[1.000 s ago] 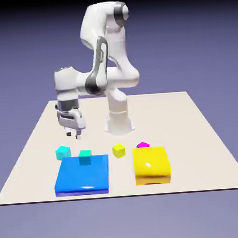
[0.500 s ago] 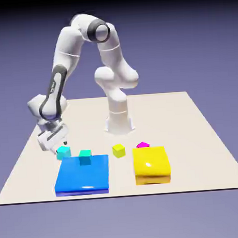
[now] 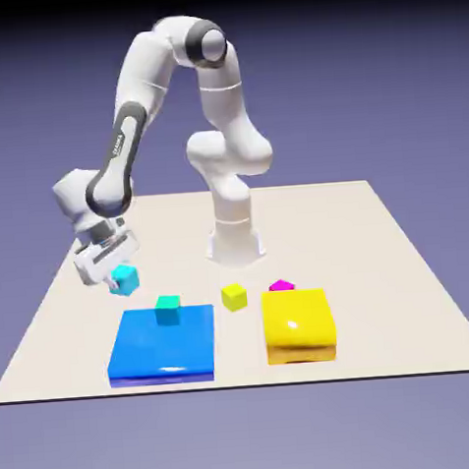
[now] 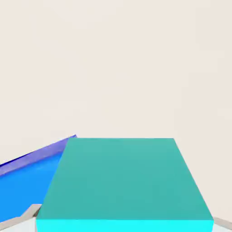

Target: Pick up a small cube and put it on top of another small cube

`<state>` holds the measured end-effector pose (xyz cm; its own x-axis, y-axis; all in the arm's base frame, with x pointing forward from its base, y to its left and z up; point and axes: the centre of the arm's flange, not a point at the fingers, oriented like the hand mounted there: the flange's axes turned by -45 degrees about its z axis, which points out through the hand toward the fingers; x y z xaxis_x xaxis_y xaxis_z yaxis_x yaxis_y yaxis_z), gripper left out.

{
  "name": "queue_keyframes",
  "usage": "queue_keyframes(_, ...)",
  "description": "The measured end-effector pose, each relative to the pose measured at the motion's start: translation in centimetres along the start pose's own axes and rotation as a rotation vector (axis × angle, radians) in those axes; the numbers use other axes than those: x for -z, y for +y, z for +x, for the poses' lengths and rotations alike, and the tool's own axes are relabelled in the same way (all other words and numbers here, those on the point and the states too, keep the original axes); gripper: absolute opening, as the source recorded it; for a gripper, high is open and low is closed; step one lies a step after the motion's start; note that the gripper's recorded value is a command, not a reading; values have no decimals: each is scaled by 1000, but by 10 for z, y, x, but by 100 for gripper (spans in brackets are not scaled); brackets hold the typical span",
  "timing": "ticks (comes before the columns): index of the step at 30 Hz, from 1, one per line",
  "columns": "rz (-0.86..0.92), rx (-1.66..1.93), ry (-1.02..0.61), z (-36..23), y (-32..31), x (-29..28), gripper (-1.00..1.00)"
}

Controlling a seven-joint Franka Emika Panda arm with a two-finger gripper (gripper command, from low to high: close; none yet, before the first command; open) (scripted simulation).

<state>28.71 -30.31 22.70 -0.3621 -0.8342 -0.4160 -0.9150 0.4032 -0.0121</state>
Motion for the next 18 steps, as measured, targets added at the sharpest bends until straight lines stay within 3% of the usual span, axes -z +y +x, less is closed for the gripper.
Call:
queue_keyframes(13,-5,-16,47,-121,-23,22,-100)
queue_keyframes(17,-4,-15,46,-112,-24,-36,-100)
queue_keyframes(18,-5,-16,48,-111,-23,-46,100)
